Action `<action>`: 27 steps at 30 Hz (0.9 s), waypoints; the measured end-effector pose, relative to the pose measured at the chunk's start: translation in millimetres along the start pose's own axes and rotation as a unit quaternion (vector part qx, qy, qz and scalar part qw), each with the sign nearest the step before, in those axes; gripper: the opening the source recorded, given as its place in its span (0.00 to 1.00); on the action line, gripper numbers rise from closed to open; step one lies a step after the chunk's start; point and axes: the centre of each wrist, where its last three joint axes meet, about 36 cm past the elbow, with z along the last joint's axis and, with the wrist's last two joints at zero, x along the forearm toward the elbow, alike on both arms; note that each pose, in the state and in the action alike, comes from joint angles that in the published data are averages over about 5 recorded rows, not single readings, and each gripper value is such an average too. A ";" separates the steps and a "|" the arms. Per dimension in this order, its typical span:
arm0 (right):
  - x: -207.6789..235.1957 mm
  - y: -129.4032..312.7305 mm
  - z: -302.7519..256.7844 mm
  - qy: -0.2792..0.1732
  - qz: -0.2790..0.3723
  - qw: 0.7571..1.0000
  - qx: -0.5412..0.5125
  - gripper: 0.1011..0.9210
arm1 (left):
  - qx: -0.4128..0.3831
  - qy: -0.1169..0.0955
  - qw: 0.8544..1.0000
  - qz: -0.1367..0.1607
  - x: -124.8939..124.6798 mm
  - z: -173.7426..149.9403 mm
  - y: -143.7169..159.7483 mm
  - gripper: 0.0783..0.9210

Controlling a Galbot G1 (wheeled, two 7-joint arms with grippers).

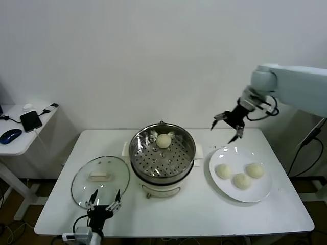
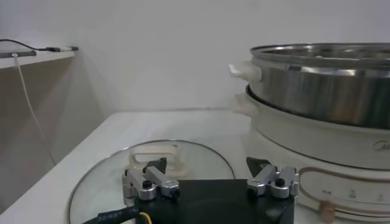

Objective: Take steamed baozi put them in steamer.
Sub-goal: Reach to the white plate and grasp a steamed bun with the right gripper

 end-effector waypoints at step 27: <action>-157.0 33.2 19.4 0.080 -0.030 0.963 -0.255 0.88 | -0.004 0.011 1.000 -0.004 6.0 6.6 5.4 0.88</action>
